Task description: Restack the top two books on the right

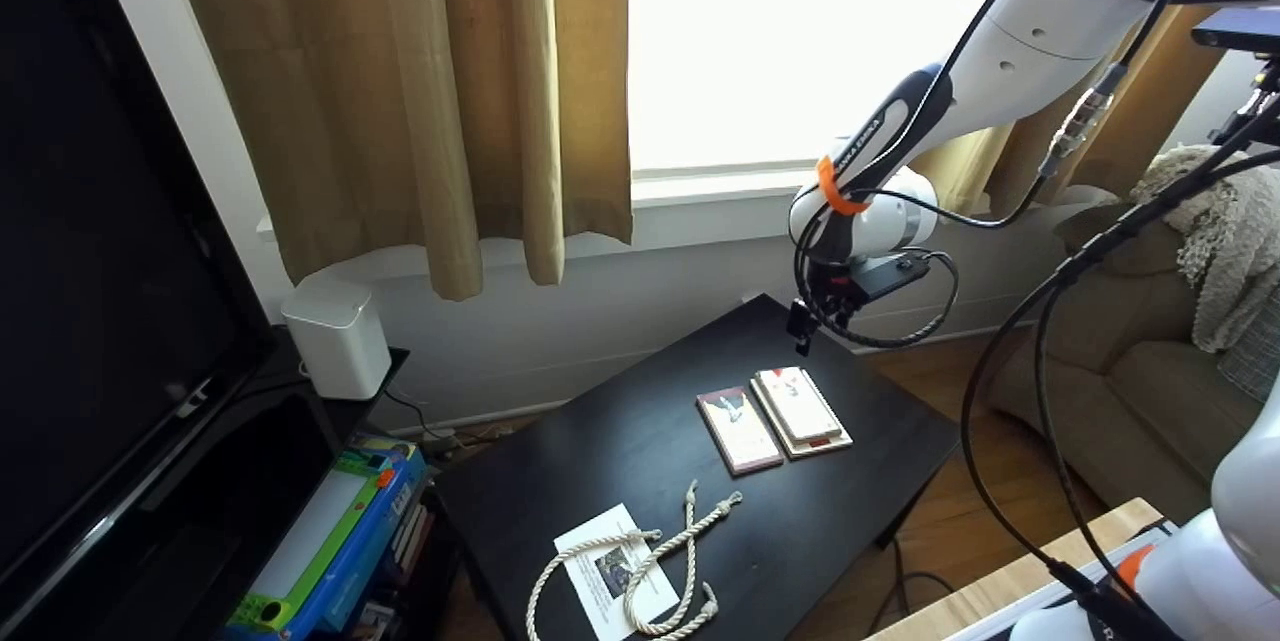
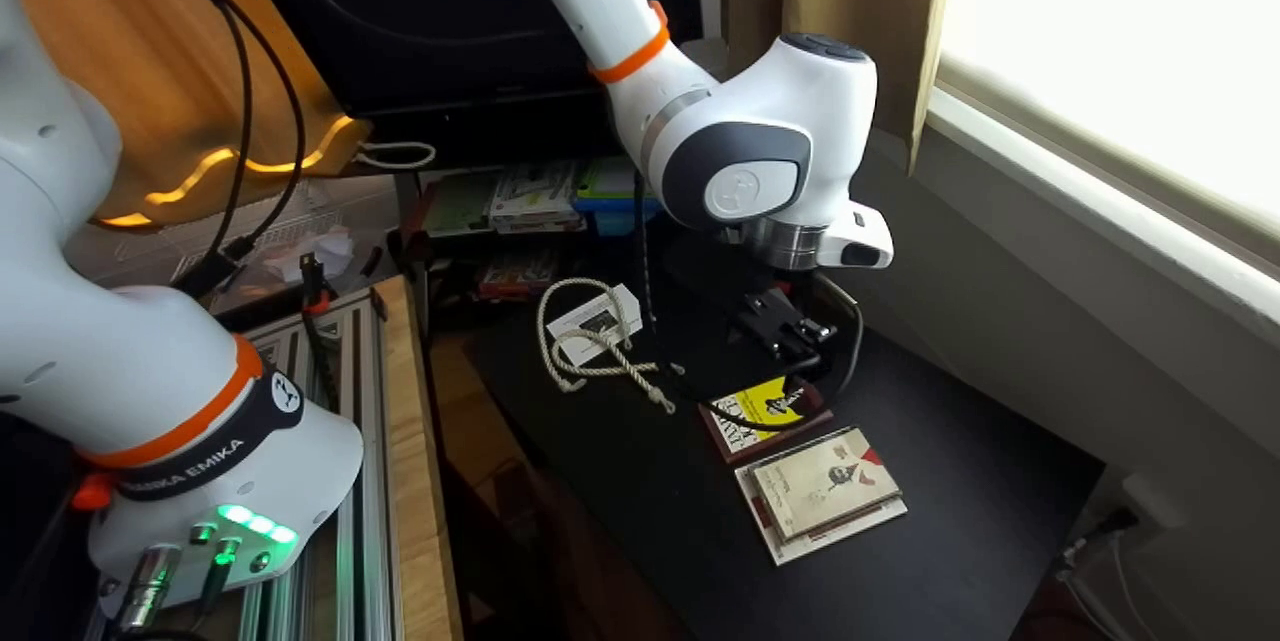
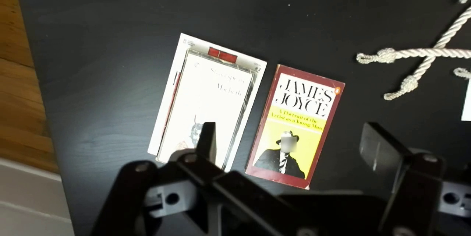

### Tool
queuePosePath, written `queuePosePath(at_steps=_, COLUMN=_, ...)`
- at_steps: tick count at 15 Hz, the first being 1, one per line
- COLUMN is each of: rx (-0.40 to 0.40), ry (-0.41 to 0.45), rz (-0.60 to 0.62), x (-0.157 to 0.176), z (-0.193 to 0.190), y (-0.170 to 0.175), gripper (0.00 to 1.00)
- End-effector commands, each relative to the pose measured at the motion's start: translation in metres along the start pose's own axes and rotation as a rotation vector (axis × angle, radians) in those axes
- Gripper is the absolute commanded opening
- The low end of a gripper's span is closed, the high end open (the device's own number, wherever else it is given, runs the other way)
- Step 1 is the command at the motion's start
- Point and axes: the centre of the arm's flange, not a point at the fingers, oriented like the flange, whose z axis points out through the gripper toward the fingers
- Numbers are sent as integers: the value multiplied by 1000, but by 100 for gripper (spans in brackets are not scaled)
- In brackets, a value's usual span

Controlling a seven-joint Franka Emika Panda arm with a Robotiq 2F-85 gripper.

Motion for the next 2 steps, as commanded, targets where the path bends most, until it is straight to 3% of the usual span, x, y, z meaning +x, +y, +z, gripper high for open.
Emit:
queuePosePath(at_steps=1, rx=2, ry=-8, rz=2, x=-4, z=-3, y=-2, gripper=100)
queuePosePath(at_steps=2, rx=4, ry=-13, rz=1, x=-8, z=-6, y=-4, gripper=100)
